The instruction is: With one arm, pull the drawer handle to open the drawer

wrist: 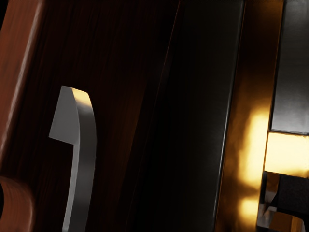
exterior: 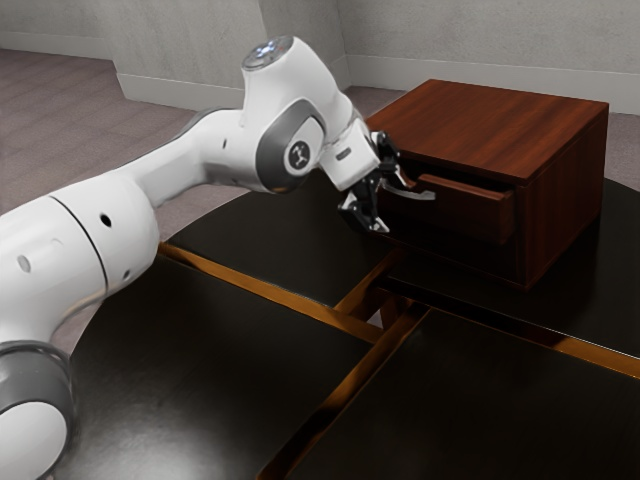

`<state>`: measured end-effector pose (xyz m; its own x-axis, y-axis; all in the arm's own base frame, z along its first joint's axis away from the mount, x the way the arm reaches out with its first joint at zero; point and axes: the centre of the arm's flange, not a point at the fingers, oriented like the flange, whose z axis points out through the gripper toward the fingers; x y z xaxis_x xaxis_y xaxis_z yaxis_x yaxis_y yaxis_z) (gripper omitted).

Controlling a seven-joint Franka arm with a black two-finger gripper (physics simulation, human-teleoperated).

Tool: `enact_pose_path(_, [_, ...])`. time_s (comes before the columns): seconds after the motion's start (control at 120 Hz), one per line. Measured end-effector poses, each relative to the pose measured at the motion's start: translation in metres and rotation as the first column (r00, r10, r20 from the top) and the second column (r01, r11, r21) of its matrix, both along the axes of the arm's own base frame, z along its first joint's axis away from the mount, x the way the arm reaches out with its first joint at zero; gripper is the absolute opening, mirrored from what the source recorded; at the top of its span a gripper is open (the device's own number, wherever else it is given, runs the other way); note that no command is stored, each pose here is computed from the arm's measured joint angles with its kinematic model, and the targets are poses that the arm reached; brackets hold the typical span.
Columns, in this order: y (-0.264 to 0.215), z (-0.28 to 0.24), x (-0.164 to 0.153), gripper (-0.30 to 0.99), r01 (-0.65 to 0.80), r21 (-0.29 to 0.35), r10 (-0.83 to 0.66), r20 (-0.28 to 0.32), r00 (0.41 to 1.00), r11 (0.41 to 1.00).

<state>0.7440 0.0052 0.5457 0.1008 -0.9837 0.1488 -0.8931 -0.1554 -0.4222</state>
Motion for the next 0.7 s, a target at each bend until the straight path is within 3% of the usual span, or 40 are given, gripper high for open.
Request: enact_pose_path(0.7, [-0.003,0.001,-0.044,0.64,-0.019,-0.009,0.018,-0.007,1.0,1.0])
